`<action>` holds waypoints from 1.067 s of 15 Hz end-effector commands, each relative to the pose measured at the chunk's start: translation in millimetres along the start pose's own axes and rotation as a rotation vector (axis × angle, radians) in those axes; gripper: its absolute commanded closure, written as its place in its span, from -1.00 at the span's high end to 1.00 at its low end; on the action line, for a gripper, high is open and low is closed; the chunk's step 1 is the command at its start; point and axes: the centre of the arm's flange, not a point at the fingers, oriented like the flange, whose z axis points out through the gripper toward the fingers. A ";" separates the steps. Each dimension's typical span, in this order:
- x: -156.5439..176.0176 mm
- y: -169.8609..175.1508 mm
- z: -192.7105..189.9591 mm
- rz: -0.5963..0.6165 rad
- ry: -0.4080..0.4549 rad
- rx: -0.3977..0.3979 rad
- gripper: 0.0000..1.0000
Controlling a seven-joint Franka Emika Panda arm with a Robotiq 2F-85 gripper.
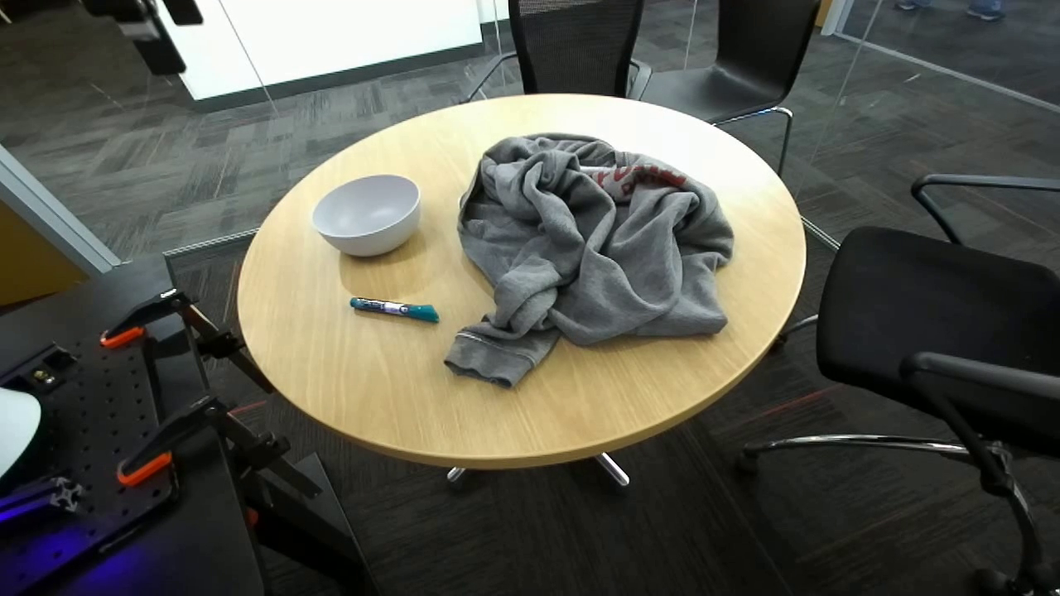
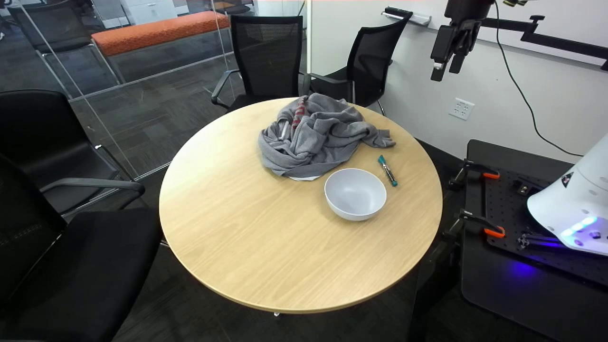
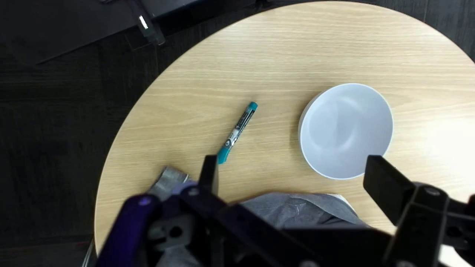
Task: Put the marker in the white bowl
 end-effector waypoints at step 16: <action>-33.7 -2.0 117.4 0.304 0.062 0.029 1.00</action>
